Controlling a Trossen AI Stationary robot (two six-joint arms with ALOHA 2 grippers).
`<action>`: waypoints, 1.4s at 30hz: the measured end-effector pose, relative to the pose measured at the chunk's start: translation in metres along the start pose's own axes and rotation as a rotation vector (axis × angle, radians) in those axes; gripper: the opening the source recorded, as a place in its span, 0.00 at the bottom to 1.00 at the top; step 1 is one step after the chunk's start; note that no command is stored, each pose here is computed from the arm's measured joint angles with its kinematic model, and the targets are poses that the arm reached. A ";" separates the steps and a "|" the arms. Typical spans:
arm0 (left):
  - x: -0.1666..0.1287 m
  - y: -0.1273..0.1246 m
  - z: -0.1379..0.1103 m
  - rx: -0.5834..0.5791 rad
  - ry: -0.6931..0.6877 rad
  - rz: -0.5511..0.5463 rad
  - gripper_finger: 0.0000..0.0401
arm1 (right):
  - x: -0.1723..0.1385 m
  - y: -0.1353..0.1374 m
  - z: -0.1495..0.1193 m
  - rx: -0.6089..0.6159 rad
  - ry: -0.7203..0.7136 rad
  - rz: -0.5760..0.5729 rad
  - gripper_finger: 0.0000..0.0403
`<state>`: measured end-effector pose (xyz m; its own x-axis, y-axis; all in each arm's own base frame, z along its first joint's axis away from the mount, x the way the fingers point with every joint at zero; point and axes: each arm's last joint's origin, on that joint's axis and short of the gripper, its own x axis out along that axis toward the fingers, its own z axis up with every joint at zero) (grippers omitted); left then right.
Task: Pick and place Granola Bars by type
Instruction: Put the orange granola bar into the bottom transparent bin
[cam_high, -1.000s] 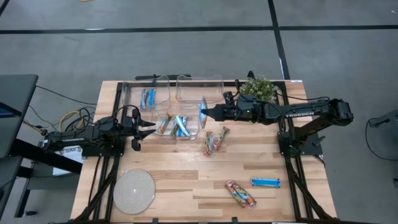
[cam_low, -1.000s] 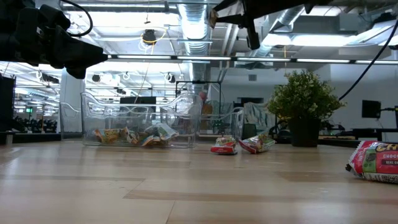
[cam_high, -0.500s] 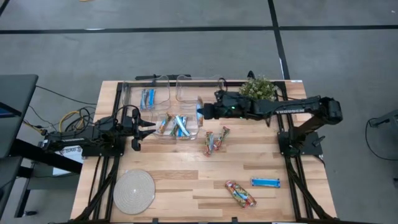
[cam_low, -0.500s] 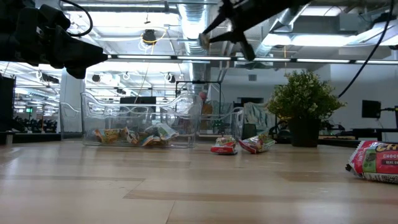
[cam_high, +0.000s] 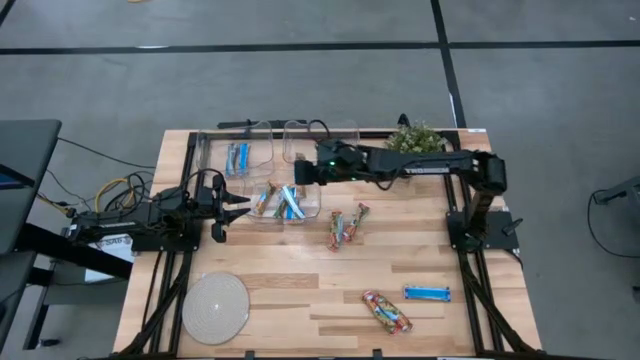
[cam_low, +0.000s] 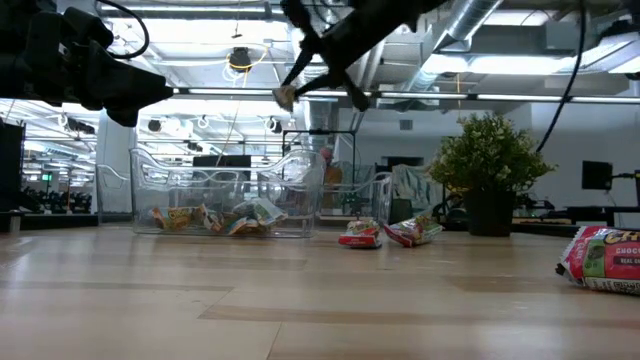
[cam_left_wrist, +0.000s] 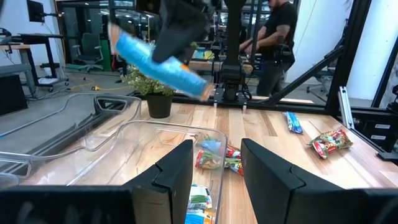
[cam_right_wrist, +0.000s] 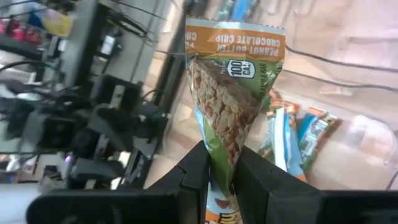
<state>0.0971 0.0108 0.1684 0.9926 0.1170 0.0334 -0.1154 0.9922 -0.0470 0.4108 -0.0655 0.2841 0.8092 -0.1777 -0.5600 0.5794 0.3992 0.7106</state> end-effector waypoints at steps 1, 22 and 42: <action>0.000 0.000 0.000 0.000 0.000 0.000 0.32 | 0.004 0.001 0.000 0.008 0.008 -0.013 0.13; 0.000 0.000 0.000 0.000 0.000 0.001 0.32 | 0.048 -0.025 -0.017 0.077 0.172 -0.340 0.13; 0.000 0.000 0.000 0.000 0.000 0.001 0.32 | 0.045 -0.029 -0.020 0.081 0.170 -0.410 0.13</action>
<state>0.0970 0.0108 0.1684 0.9924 0.1184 0.0338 -0.1168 0.9920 -0.0469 0.4285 -0.0676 0.2296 0.4873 -0.1535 -0.8596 0.8602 0.2540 0.4423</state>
